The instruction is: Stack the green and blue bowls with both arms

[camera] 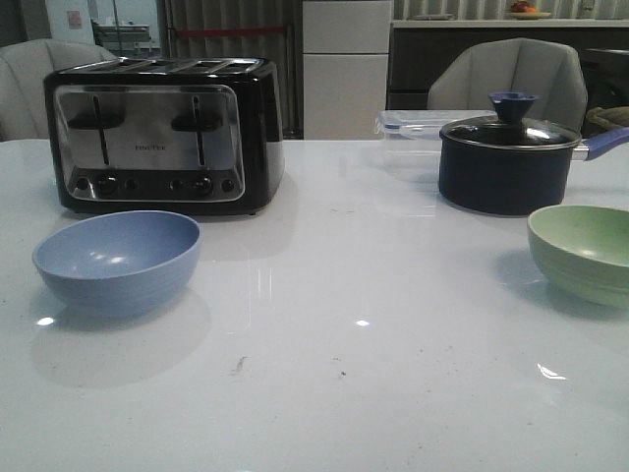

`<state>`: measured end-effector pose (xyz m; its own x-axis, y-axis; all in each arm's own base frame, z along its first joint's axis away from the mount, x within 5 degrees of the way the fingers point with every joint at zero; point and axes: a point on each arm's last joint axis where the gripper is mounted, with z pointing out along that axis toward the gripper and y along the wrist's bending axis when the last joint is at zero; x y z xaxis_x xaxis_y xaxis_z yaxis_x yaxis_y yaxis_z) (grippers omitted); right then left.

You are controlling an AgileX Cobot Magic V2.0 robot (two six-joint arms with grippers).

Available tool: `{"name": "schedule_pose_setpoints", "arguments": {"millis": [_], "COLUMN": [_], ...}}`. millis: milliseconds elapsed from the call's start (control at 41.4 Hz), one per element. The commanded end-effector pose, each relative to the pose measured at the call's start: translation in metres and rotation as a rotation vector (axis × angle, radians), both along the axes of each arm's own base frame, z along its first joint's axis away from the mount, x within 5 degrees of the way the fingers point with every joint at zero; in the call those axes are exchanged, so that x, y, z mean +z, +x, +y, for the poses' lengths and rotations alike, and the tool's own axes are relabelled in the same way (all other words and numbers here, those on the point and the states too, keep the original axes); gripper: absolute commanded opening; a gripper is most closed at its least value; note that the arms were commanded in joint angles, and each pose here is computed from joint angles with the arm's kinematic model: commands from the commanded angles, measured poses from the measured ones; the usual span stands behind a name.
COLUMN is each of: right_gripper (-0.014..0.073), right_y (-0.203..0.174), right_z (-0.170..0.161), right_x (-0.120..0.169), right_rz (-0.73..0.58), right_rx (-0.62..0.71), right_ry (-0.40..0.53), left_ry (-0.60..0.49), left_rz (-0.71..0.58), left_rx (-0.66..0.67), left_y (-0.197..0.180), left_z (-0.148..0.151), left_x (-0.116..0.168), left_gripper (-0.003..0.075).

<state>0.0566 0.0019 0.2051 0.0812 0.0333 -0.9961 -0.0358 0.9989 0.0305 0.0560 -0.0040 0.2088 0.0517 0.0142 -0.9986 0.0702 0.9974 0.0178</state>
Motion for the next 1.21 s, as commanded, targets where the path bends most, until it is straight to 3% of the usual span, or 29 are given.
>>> {"name": "schedule_pose_setpoints", "arguments": {"millis": [0,603,797,917,1183], "right_gripper": [0.0057,0.0057,0.0057,0.0057,0.0057], "right_y": [-0.003,-0.003,-0.004,-0.008,-0.020], "right_z": [-0.001,-0.001,-0.001,-0.001,-0.001], "right_x": [0.011,0.011,0.015,0.034,0.109], "right_rz": [-0.116,-0.116,-0.132,-0.144,-0.141], "right_rx": [-0.008,-0.008,-0.008,-0.007,-0.004], "right_ry": [0.000,0.000,0.000,0.001,0.000], "left_ry": [-0.024,-0.025,-0.047,-0.039,-0.038], "left_rz": [-0.108,-0.124,-0.188,-0.228,-0.238], "left_rx": [0.004,0.005,0.006,0.004,-0.007], "left_y": [-0.002,-0.003,-0.005,-0.010,-0.028], "left_z": [0.001,0.001,0.001,0.001,0.002], "left_x": [0.008,0.010,0.020,0.041,0.110], "left_gripper": [0.0099,0.0099,0.0099,0.0099,0.0099]}}
